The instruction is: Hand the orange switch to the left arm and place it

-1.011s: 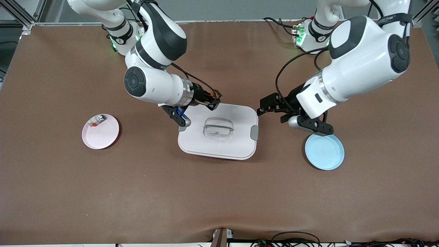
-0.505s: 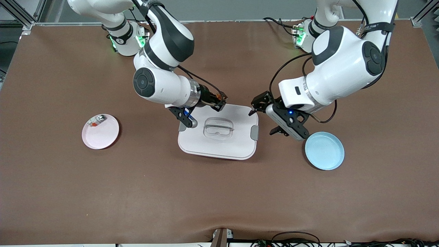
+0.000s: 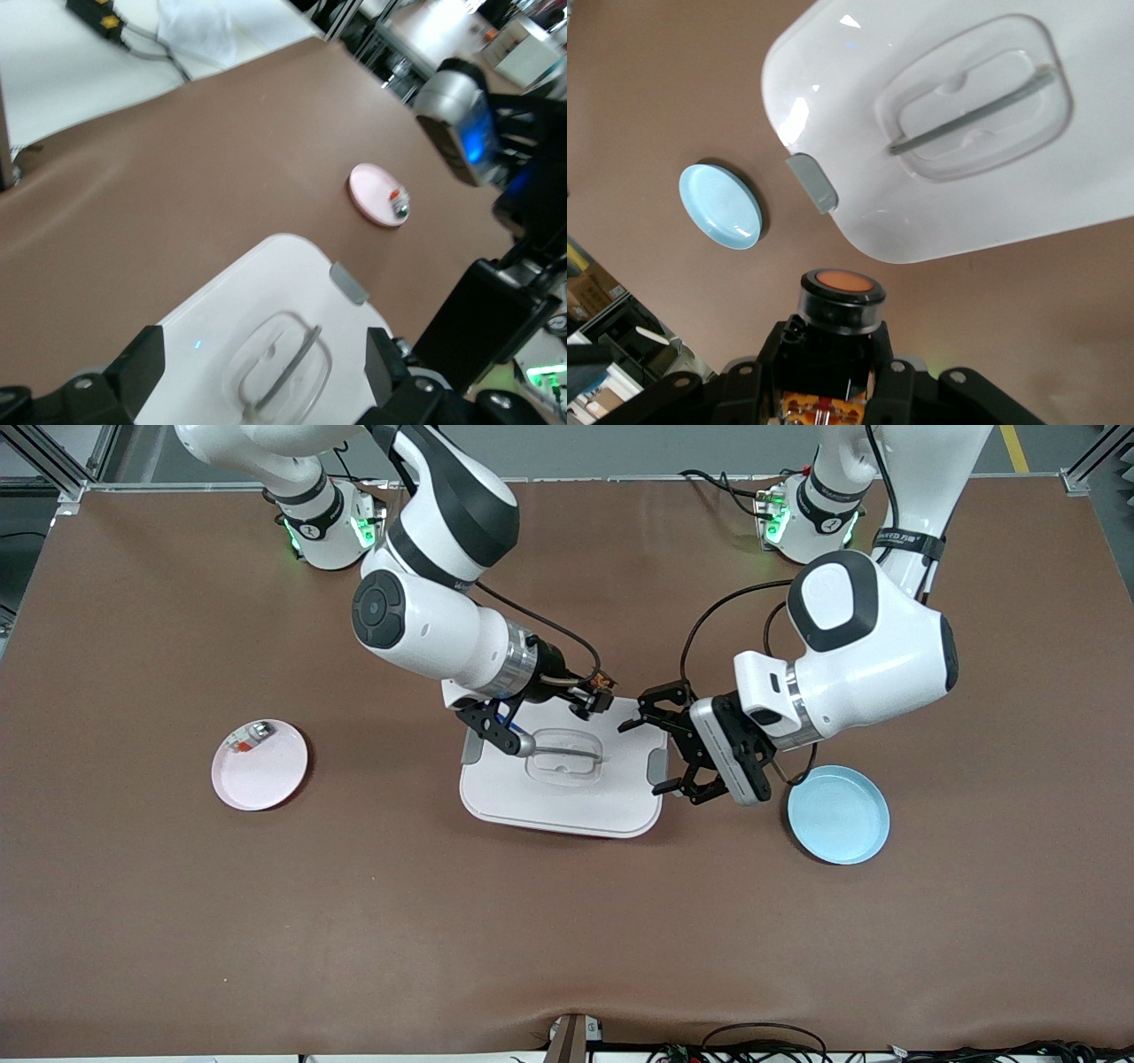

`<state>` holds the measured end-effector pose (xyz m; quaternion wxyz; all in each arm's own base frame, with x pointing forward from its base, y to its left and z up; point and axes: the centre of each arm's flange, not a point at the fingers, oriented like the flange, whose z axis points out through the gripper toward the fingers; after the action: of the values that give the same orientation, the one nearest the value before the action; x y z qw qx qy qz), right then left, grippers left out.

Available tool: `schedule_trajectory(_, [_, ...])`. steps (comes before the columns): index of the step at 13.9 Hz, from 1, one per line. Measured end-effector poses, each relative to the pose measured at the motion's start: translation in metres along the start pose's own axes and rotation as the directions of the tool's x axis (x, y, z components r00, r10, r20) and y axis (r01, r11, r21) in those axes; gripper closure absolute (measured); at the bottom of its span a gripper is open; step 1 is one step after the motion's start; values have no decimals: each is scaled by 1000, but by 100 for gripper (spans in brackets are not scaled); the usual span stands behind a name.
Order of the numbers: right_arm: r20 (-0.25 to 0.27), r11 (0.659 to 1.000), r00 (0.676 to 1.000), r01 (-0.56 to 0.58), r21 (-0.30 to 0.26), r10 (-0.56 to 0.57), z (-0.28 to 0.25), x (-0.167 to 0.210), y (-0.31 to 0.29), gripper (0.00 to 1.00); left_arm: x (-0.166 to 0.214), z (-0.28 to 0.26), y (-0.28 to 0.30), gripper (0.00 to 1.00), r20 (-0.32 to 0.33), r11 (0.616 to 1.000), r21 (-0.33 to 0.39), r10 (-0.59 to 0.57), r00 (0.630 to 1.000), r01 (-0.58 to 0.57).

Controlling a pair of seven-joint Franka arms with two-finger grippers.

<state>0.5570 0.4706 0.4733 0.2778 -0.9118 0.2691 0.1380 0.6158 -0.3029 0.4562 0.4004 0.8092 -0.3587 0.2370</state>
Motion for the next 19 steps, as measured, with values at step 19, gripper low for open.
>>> schedule_trajectory(19, [70,928,941,312,203,-331,-9,33,-10,60,-19,-2,13,0,-141,746,-82,648,748,-661])
